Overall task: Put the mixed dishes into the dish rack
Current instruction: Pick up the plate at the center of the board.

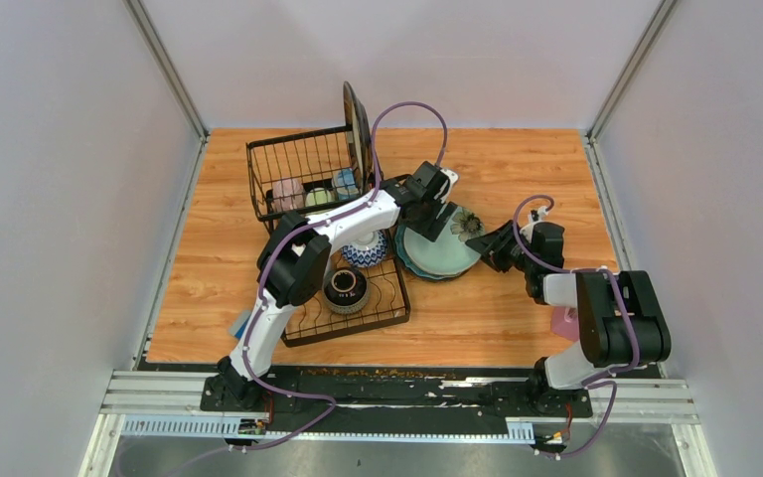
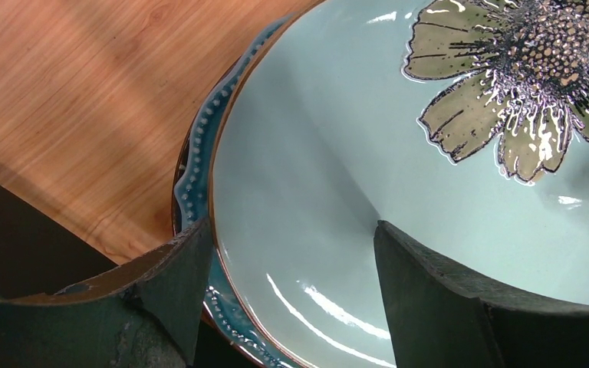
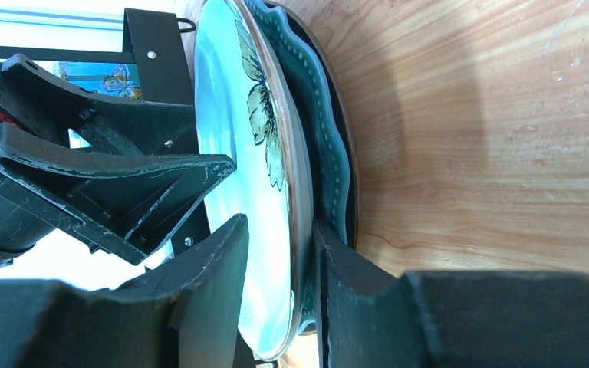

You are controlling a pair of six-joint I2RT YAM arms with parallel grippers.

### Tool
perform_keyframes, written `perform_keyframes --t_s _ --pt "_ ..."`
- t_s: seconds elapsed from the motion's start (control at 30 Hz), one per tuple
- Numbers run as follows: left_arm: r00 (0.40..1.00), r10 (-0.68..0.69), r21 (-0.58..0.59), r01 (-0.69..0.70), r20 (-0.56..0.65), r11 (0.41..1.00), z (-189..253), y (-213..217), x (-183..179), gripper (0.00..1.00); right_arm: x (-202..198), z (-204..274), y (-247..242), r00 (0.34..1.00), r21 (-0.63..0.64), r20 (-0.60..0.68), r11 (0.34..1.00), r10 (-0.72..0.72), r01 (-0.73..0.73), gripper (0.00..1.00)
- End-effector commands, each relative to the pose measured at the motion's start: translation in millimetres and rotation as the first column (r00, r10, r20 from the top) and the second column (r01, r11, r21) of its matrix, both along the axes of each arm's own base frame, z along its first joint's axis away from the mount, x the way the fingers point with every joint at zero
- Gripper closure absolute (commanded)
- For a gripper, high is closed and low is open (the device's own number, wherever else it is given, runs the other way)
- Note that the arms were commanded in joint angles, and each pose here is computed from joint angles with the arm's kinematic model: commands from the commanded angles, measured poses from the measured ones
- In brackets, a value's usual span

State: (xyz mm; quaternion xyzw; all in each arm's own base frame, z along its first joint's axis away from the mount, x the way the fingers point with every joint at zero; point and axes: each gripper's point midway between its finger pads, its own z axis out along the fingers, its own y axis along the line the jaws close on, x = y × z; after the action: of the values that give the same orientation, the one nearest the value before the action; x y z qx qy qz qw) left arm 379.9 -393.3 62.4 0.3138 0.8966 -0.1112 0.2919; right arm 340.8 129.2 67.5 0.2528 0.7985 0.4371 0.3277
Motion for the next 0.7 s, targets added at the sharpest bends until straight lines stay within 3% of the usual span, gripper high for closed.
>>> perform_keyframes --t_s 0.0,0.23,0.3,0.43,0.6,0.67 --pt "0.946 -0.298 -0.255 0.259 -0.128 0.932 20 -91 -86 0.20 14 32 19 0.986 -0.026 0.141 0.996 0.084 -0.081 0.66" --pt "0.944 -0.308 -0.263 0.268 -0.121 0.927 23 -93 -87 0.20 11 45 32 0.958 0.005 0.233 0.985 0.168 -0.174 0.84" --pt "0.944 -0.309 -0.264 0.271 -0.118 0.926 24 -93 -88 0.20 12 41 29 0.967 0.000 0.212 0.989 0.144 -0.147 0.83" --pt "0.939 -0.323 -0.272 0.282 -0.120 0.920 25 -94 -91 0.20 15 35 25 0.972 -0.046 0.186 0.989 0.146 -0.140 0.64" --pt "0.935 -0.336 -0.281 0.295 -0.111 0.913 29 -97 -93 0.21 12 40 29 0.962 -0.040 0.200 0.983 0.184 -0.179 0.68" --pt "0.934 -0.342 -0.284 0.301 -0.106 0.910 30 -98 -94 0.21 10 42 34 0.958 -0.024 0.196 0.977 0.211 -0.210 0.78"
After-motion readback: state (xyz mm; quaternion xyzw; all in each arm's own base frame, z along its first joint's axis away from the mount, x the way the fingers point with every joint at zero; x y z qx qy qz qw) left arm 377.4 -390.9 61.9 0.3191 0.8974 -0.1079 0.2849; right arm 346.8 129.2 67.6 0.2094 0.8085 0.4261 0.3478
